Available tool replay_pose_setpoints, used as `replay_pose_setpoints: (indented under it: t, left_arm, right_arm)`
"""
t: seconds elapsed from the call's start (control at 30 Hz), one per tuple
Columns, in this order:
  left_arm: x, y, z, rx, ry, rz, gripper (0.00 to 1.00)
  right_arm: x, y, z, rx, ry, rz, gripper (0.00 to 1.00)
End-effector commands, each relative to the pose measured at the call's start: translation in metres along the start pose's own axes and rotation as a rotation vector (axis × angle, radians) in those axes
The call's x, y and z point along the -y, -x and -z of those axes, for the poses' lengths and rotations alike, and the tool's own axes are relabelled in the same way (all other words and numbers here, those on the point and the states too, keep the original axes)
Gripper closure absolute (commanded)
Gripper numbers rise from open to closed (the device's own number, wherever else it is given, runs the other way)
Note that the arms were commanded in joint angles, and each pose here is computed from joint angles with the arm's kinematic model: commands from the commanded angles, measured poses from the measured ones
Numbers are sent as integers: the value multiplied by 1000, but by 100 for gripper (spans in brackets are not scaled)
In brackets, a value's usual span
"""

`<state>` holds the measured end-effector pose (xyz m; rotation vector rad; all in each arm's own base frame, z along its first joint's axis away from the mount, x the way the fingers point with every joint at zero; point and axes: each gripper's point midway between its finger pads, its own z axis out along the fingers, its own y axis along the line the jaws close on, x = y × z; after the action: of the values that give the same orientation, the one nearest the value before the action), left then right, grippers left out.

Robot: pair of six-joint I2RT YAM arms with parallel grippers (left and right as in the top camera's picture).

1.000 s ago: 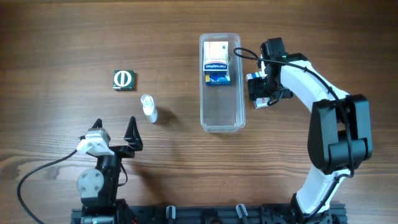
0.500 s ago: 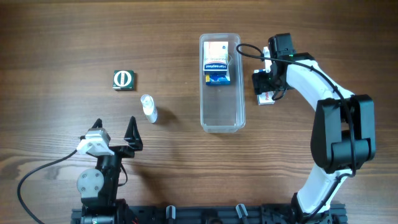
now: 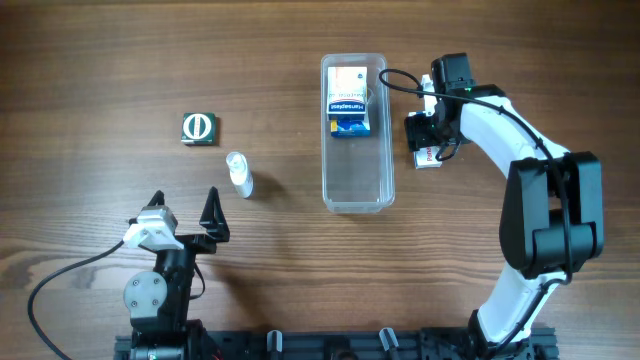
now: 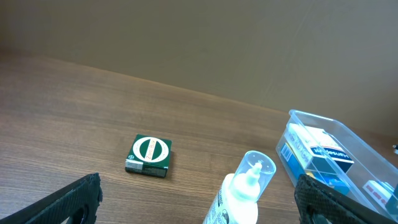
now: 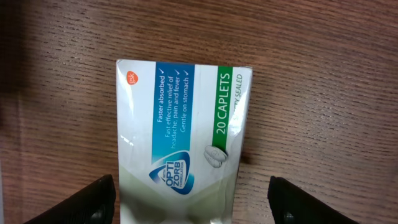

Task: Pack container
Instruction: 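Close the right gripper on the white-green box and lift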

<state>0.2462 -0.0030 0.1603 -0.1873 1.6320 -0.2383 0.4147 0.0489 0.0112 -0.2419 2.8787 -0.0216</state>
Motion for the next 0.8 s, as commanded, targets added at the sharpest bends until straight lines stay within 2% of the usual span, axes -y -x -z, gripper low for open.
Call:
replay_pose_setpoints:
  t: [0.0,0.77]
  left_arm:
    - [-1,-2,0,-2,-3,-16,0]
    - [-1,-2,0,-2,-3,-16,0]
  right_arm:
    - [-6,-5,-7,-21,25,-15,21]
    - [-7,-11,-16,-11,29,-25,20]
